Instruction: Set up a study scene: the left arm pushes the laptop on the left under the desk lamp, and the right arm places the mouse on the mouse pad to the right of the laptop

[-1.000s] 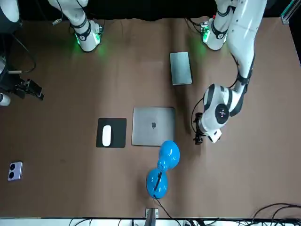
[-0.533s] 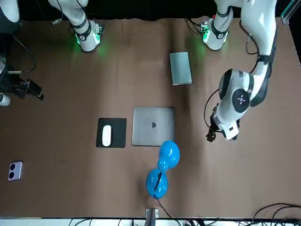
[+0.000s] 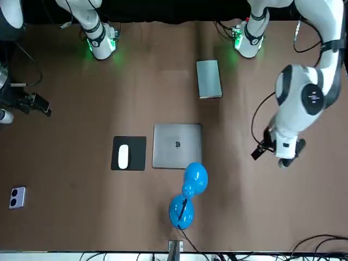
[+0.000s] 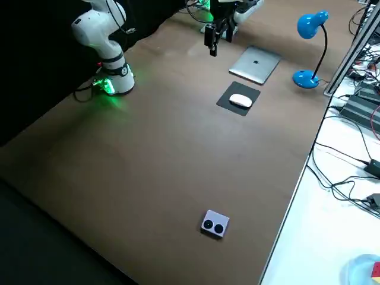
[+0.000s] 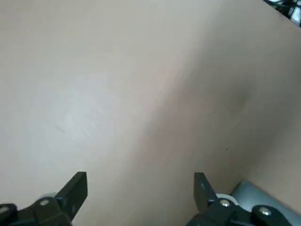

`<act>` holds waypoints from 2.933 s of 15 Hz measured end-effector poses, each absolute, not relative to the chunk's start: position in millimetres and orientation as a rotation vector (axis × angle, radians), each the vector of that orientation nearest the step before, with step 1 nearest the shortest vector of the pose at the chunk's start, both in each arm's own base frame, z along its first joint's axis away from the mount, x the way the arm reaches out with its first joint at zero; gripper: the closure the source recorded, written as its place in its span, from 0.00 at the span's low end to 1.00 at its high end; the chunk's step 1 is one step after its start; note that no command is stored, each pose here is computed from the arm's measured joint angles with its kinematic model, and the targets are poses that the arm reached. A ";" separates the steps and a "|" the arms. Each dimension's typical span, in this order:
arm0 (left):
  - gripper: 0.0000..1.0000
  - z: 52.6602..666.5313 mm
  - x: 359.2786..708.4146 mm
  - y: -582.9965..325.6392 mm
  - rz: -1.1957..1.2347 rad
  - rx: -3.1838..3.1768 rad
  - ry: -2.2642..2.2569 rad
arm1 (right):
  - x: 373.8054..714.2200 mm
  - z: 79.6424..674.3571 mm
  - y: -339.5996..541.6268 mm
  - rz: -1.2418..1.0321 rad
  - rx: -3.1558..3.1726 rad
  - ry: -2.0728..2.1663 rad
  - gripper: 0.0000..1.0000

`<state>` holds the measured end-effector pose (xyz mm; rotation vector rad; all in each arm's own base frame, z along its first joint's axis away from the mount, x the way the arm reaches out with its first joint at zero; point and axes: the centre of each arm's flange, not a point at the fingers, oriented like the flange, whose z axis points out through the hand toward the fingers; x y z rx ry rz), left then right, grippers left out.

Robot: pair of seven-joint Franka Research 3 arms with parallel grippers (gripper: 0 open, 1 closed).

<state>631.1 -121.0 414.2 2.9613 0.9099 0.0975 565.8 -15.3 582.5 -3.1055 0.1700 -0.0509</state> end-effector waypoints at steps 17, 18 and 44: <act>0.00 572.9 607.3 -45.0 0.256 3.126 -0.020 | 558.8 621.0 -25.7 -0.087 -3.105 0.169 0.00; 0.00 583.1 603.2 -44.4 0.282 3.125 -0.033 | 556.9 630.3 -27.5 -0.091 -3.105 0.172 0.00; 0.00 628.7 522.1 -41.5 -0.034 3.161 -0.050 | 547.8 656.8 -38.1 -0.078 -3.106 0.182 0.00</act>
